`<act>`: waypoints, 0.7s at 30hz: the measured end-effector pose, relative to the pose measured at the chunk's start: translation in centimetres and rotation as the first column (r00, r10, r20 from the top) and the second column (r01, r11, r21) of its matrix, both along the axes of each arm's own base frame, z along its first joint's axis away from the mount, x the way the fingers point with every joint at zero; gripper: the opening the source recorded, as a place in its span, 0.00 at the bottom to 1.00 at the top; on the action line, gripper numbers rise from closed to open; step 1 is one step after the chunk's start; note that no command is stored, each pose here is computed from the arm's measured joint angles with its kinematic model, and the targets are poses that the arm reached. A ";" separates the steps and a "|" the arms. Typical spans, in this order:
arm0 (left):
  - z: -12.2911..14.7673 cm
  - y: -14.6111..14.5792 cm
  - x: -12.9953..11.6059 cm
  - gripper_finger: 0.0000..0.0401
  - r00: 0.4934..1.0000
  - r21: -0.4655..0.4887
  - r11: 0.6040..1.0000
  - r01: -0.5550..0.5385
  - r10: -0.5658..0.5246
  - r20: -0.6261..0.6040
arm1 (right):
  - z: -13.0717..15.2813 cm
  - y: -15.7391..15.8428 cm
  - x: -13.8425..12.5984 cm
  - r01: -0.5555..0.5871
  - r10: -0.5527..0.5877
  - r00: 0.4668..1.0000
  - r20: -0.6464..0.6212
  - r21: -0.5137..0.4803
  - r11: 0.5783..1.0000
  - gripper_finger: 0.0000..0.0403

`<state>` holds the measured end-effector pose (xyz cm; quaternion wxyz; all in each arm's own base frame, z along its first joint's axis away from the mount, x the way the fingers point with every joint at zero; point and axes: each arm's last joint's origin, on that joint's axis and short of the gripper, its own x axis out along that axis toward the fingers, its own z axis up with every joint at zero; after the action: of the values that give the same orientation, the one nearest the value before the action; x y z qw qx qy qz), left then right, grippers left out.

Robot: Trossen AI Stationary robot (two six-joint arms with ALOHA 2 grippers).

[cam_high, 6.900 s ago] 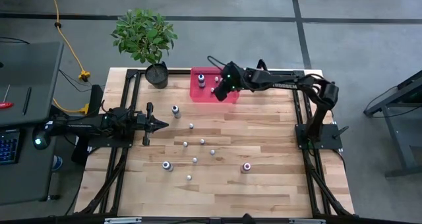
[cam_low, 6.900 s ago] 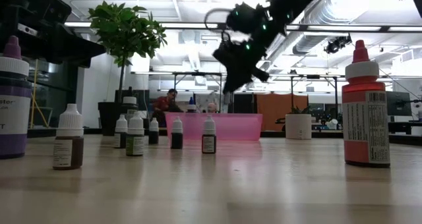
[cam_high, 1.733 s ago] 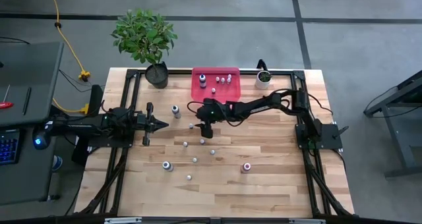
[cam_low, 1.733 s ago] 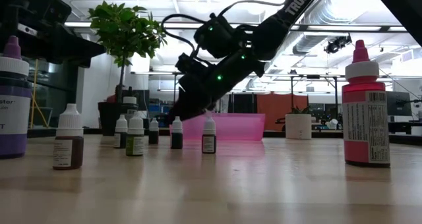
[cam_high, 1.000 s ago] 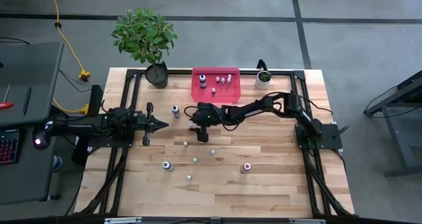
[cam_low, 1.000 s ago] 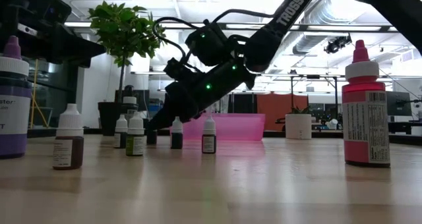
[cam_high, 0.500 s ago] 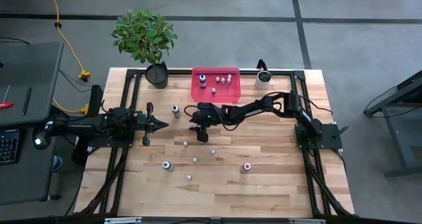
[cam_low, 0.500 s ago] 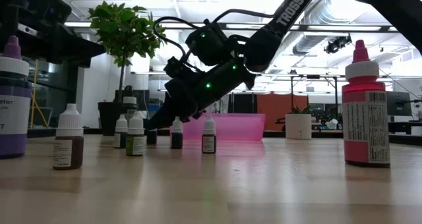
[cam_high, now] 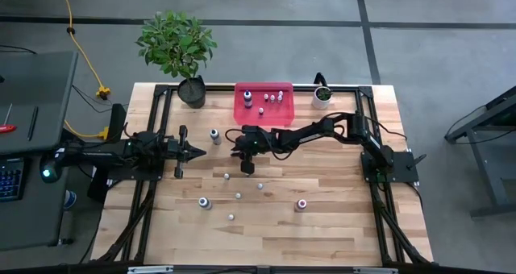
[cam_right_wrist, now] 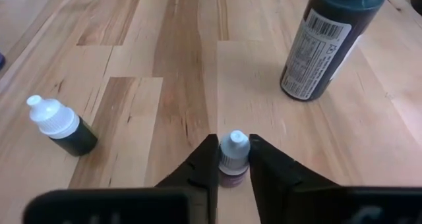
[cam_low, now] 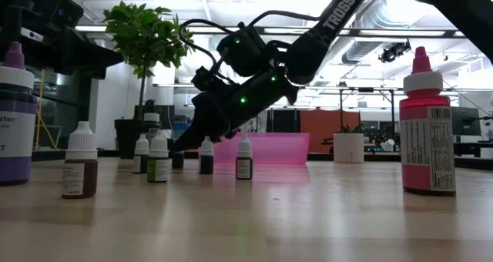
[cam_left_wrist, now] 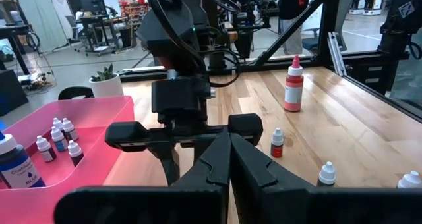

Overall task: Pick & Place food coloring
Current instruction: Put the small violet food coloring bottle into the red bin

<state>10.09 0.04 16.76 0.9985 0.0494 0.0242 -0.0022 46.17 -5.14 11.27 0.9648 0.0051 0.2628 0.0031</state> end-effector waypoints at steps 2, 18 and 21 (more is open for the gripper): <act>0.0 0.0 0.0 0.00 1.000 0.000 1.000 0.000 0.000 0.000 | 0.0 0.0 0.0 0.000 0.000 1.000 0.000 0.000 1.000 0.12; 0.0 0.0 0.0 0.00 1.000 0.000 1.000 0.000 0.000 0.000 | 1.4 -0.8 0.0 0.035 -0.034 0.999 0.036 -0.014 0.999 0.11; 0.0 0.0 0.0 0.00 1.000 0.000 1.000 0.000 0.000 0.000 | 2.4 -1.3 0.2 0.055 -0.053 0.997 0.050 -0.025 0.998 0.11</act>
<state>10.08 0.04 16.76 0.9985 0.0493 0.0242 -0.0022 46.34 -6.45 13.72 0.9707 -0.0005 0.2388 -0.0263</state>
